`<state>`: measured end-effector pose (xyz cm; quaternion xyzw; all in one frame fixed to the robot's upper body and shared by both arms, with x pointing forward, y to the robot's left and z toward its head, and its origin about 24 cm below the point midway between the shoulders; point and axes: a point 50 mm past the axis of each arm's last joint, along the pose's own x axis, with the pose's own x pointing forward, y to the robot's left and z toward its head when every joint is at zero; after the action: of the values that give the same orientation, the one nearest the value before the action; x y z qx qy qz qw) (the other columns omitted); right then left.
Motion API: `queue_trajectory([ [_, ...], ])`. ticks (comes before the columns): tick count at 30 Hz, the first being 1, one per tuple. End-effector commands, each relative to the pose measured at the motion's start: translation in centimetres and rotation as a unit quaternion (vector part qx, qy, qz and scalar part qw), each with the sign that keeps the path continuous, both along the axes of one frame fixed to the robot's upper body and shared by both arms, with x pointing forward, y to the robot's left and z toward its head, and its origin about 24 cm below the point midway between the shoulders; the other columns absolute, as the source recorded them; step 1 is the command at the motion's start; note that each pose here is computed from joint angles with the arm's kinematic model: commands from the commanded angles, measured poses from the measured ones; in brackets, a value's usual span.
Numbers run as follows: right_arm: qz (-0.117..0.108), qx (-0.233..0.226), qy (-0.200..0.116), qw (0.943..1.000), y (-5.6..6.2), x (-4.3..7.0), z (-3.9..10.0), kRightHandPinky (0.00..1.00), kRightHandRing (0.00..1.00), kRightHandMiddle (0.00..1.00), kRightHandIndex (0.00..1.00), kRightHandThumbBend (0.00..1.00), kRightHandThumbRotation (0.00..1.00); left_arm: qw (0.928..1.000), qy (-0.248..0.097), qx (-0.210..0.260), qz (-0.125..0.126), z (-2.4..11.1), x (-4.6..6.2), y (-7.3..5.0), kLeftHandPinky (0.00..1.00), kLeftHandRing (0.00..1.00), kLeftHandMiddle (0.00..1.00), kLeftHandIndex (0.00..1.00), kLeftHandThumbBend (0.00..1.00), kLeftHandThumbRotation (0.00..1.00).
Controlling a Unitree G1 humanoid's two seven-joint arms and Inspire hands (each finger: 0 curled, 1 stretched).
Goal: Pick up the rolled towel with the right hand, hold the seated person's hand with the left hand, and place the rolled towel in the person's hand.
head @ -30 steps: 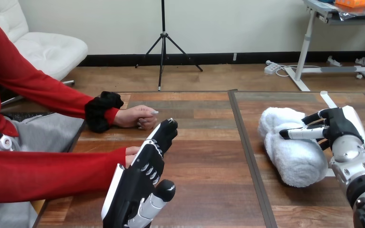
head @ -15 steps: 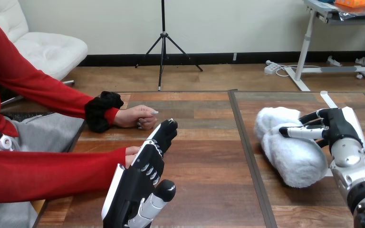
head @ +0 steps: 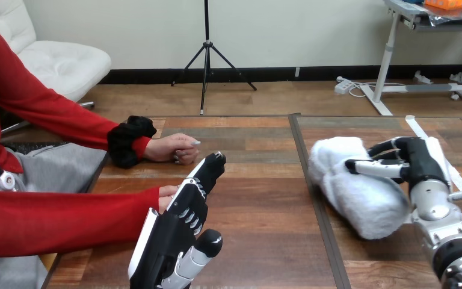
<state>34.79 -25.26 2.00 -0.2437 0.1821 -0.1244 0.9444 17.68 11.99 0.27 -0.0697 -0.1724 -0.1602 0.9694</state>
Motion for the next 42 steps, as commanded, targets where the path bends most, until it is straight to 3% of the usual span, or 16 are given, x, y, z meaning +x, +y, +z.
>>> queue_trajectory([
  [1,0.023,0.011,-0.055,0.9981,1.8,1.4,1.8,0.31,0.38,0.47,0.46,0.78,0.0,0.9989,-0.046,0.0,-0.004,1.7,1.4,0.1,0.99,0.94,0.93,0.89,1.0,0.76],
  [6,0.035,-0.031,-0.043,0.998,2.1,1.6,1.9,0.33,0.4,0.48,0.47,0.79,0.0,0.999,-0.045,0.0,-0.006,1.8,1.5,0.1,0.99,0.94,0.93,0.89,1.0,0.76],
  [8,0.04,-0.044,-0.036,0.9976,2.2,1.7,1.9,0.37,0.45,0.53,0.49,0.79,0.0,0.9989,-0.046,0.001,-0.006,1.8,1.5,0.1,0.98,0.94,0.93,0.89,1.0,0.76],
  [12,0.056,-0.073,0.003,0.9957,2.3,2.0,2.0,0.43,0.54,0.62,0.55,0.78,0.0,0.9988,-0.048,0.003,-0.009,1.8,1.6,0.2,0.98,0.94,0.93,0.89,1.0,0.76],
  [15,0.062,-0.083,0.023,0.9944,2.4,2.1,2.1,0.42,0.54,0.65,0.6,0.79,0.02,0.9988,-0.048,0.004,-0.012,1.8,1.6,0.2,0.98,0.94,0.94,0.89,1.0,0.76],
  [21,0.077,-0.116,0.06,0.9884,2.5,2.5,2.4,0.38,0.52,0.66,0.7,0.84,0.14,0.9987,-0.049,0.005,-0.015,1.9,1.7,0.2,0.98,0.94,0.94,0.89,1.0,0.75],
  [29,0.103,-0.15,0.097,0.9785,2.7,2.9,2.9,0.47,0.68,0.79,0.82,0.89,0.34,0.9986,-0.05,0.007,-0.016,2.0,1.8,0.2,0.97,0.94,0.93,0.89,1.0,0.75],
  [38,0.142,-0.225,0.145,0.953,3.3,3.4,3.5,0.57,0.78,0.85,0.84,0.95,0.54,0.9985,-0.051,0.004,-0.018,2.1,1.9,0.1,0.96,0.93,0.93,0.88,1.0,0.75],
  [39,0.148,-0.247,0.153,0.9454,3.4,3.5,3.7,0.57,0.79,0.86,0.84,0.95,0.55,0.9985,-0.051,0.004,-0.017,2.1,1.9,0.0,0.96,0.93,0.93,0.88,1.0,0.75],
  [41,0.155,-0.272,0.162,0.936,3.6,3.6,3.8,0.58,0.78,0.86,0.85,0.97,0.6,0.9986,-0.051,0.004,-0.016,2.1,1.9,0.0,0.96,0.93,0.93,0.88,1.0,0.75],
  [42,0.168,-0.286,0.164,0.9289,3.7,3.7,4.0,0.58,0.78,0.86,0.85,0.98,0.64,0.9986,-0.05,0.004,-0.017,2.1,2.0,0.0,0.95,0.92,0.93,0.88,1.0,0.75],
])
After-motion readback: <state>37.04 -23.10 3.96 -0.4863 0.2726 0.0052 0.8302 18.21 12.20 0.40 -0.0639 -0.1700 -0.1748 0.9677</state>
